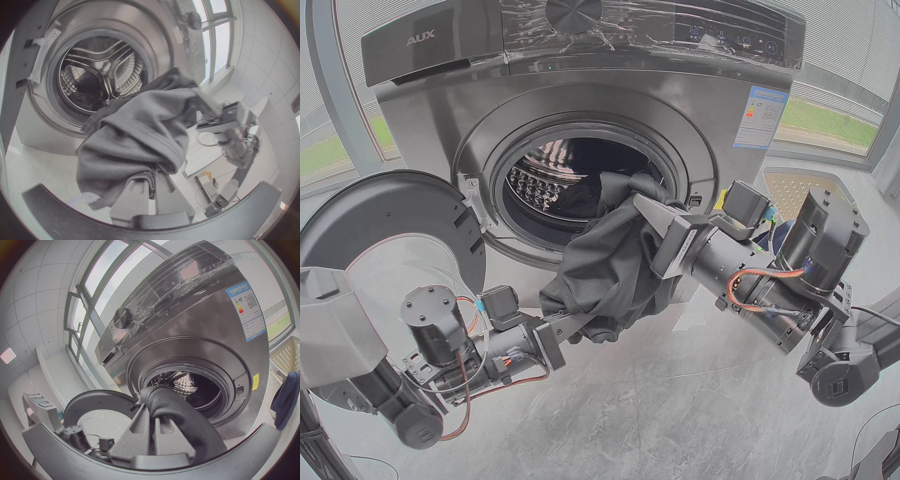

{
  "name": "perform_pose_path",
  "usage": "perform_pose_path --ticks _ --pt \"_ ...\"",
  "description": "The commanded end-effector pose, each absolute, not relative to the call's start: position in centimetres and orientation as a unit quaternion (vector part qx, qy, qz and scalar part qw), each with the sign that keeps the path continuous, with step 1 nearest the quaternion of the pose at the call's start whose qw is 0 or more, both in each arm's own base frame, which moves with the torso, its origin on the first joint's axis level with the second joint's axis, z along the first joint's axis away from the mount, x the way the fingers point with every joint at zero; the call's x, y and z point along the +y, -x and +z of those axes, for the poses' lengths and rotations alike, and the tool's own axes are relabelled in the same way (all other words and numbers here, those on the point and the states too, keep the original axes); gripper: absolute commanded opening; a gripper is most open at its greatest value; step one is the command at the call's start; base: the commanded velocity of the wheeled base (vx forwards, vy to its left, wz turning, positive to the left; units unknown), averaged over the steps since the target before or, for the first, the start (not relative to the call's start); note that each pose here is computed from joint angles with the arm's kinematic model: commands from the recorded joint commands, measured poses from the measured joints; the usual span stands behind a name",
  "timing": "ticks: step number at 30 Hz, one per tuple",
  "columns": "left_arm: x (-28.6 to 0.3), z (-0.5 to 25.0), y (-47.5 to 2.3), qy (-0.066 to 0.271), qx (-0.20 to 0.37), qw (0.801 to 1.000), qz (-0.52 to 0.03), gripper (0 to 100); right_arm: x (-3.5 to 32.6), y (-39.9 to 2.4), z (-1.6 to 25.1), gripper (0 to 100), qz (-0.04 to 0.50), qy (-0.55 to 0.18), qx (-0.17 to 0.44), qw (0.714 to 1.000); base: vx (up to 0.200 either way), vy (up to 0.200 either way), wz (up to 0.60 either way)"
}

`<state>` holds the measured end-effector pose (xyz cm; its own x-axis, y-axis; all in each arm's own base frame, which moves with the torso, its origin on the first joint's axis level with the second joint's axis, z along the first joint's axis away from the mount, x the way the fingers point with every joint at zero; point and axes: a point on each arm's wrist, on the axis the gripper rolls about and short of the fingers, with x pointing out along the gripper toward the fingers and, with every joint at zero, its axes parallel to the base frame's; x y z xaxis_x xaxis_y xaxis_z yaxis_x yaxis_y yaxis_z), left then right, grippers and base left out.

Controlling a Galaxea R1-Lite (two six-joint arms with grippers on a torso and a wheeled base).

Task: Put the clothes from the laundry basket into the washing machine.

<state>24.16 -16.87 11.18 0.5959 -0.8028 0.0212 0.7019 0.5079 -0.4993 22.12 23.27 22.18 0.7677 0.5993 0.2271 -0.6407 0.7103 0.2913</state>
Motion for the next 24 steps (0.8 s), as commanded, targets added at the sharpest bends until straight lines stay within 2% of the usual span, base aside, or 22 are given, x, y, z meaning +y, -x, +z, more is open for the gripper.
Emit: perform_pose_path --ticks 1,3,4,12,24 --pt "-15.7 14.3 -19.3 0.234 0.074 0.843 -0.479 0 23.5 -22.6 20.6 0 0.331 -0.165 -0.037 0.928 0.000 0.000 0.00" --pt "-15.6 14.6 -18.8 0.235 0.070 0.840 -0.484 0 23.6 -22.6 20.3 0 0.332 -0.162 -0.031 0.929 0.000 0.000 0.00" --pt "-15.4 14.9 -18.5 0.235 0.065 0.840 -0.486 0 23.9 -22.6 19.7 100 0.335 -0.158 -0.023 0.929 0.000 0.000 0.00" --pt "-15.0 17.0 -19.0 0.241 0.017 0.843 -0.480 0 23.9 -21.7 16.0 100 0.342 -0.109 0.033 0.933 0.000 0.000 0.00" --pt "-14.8 19.0 -21.3 0.261 -0.046 0.868 -0.420 0 22.4 -21.2 13.9 100 0.328 -0.071 0.068 0.940 0.000 0.000 0.00"
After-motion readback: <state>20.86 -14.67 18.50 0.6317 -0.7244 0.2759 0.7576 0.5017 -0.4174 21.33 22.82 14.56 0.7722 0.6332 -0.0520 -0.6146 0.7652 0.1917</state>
